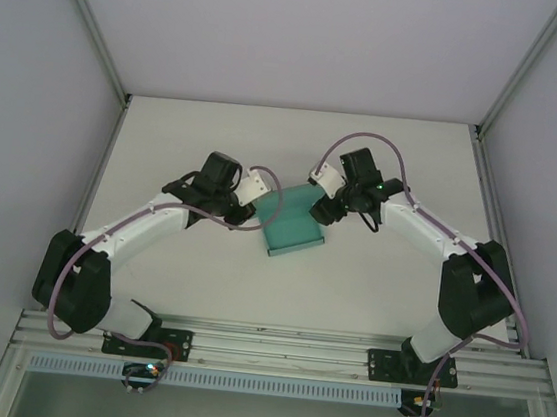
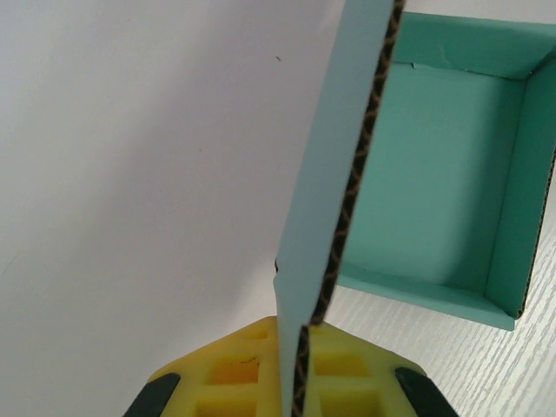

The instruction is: Assemble paper box

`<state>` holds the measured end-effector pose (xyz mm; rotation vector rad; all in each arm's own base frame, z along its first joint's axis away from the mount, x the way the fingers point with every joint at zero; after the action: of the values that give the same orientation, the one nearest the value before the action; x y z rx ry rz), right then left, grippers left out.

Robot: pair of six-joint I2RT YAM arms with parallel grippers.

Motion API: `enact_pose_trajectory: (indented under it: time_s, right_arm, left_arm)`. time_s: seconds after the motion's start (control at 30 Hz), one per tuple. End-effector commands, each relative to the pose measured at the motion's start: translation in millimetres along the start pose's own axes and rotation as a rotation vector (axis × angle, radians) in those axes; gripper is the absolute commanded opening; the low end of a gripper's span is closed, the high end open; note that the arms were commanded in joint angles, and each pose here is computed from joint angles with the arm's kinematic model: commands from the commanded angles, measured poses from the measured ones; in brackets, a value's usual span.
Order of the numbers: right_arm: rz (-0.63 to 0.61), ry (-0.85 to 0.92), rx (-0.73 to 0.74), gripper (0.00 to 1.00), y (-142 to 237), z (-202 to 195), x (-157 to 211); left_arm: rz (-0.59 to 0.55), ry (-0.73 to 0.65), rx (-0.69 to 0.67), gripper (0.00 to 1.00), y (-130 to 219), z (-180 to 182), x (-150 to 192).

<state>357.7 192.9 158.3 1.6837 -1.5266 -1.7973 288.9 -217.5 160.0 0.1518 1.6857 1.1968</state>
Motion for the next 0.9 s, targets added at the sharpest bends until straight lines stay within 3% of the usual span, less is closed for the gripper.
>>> enact_pose_trajectory:
  time_s: [0.0,0.2,0.3,0.43,0.47,0.7,0.87]
  right_arm:
    - [0.003,0.104,0.034,0.67,20.7,-6.8,-1.2]
    - [0.015,0.207,0.021,0.7,26.8,-12.6,-3.7]
    - [-0.004,0.191,-0.064,0.6,24.0,-2.9,-6.9]
    - [-0.015,0.153,-0.085,0.25,18.2,2.3,-3.9]
    - [-0.019,0.148,-0.091,0.22,18.1,3.7,-3.6]
    - [-0.022,0.172,-0.149,0.31,15.3,11.5,-1.4]
    - [-0.002,0.173,-0.182,0.3,10.6,13.7,1.4]
  left_arm:
    - [-0.001,-0.106,0.062,0.0,10.6,-9.3,-8.4]
    - [0.008,-0.16,0.093,0.0,14.4,-14.1,-12.8]
    - [0.005,-0.158,0.078,0.0,13.4,-11.0,-15.4]
    - [0.02,-0.159,0.081,0.0,11.4,-11.0,-12.9]
    - [0.019,-0.162,0.08,0.0,11.1,-10.8,-12.7]
    - [0.008,-0.176,0.09,0.0,10.1,-11.7,-16.1]
    - [0.013,-0.187,0.097,0.0,10.8,-12.4,-16.5]
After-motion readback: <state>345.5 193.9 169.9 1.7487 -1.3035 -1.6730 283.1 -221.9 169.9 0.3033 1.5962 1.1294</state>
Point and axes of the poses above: each hand's point on the last joint's axis, 136 mm out from that joint toward the fingers, its own y axis back along the fingers, its own z axis along the line the jaws close on, x = y × z, the point moved 3 cm from there along y, back along the fingers, and after that the axes turned 9 degrees about y, right-handed, at the moved point
